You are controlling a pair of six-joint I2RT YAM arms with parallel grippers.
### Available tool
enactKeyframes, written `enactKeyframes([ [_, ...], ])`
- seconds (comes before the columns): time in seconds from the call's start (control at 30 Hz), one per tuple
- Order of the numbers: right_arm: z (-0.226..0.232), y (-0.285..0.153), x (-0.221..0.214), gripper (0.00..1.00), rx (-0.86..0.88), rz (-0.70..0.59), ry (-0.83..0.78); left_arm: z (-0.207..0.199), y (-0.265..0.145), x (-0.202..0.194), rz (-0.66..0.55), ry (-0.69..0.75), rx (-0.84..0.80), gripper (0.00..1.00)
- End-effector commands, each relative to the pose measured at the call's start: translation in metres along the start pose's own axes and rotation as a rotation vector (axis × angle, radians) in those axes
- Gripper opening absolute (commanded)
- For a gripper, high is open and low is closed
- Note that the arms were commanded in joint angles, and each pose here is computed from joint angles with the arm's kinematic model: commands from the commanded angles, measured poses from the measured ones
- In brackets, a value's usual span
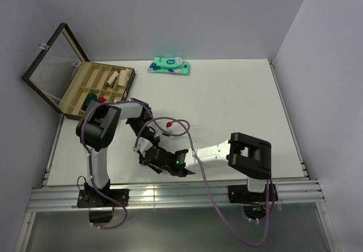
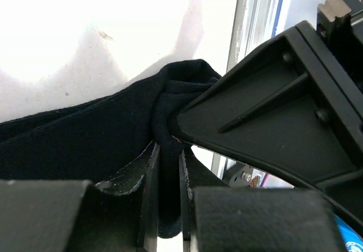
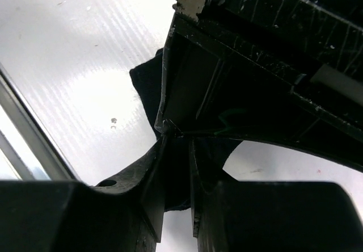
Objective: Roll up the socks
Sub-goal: Roll the sock at the center of the board.
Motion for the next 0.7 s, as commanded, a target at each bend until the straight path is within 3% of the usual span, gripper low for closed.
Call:
enactKeyframes([
  [0.0, 0.004, 0.004, -0.018, 0.13, -0.004, 0.056, -0.014, -0.015, -0.016, 0.026, -0.098, 0.052, -0.006, 0.15],
  [0.33, -0.007, -0.006, -0.051, 0.08, -0.063, 0.123, 0.0, -0.027, -0.05, 0.048, -0.188, 0.102, 0.014, 0.25],
  [0.67, -0.008, -0.009, -0.059, 0.06, -0.059, 0.136, 0.019, -0.023, -0.068, 0.053, -0.222, 0.109, 0.062, 0.24],
])
Point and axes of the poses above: each gripper's point midway between its finger pads, its own y axis out along the fingers, its own z axis along the line the jaws close on, x = y × z, the point moved 1 cm from there along -y, back along the fingers, and after that the axes turned 11 degrees about -y, right-handed, at the moved point
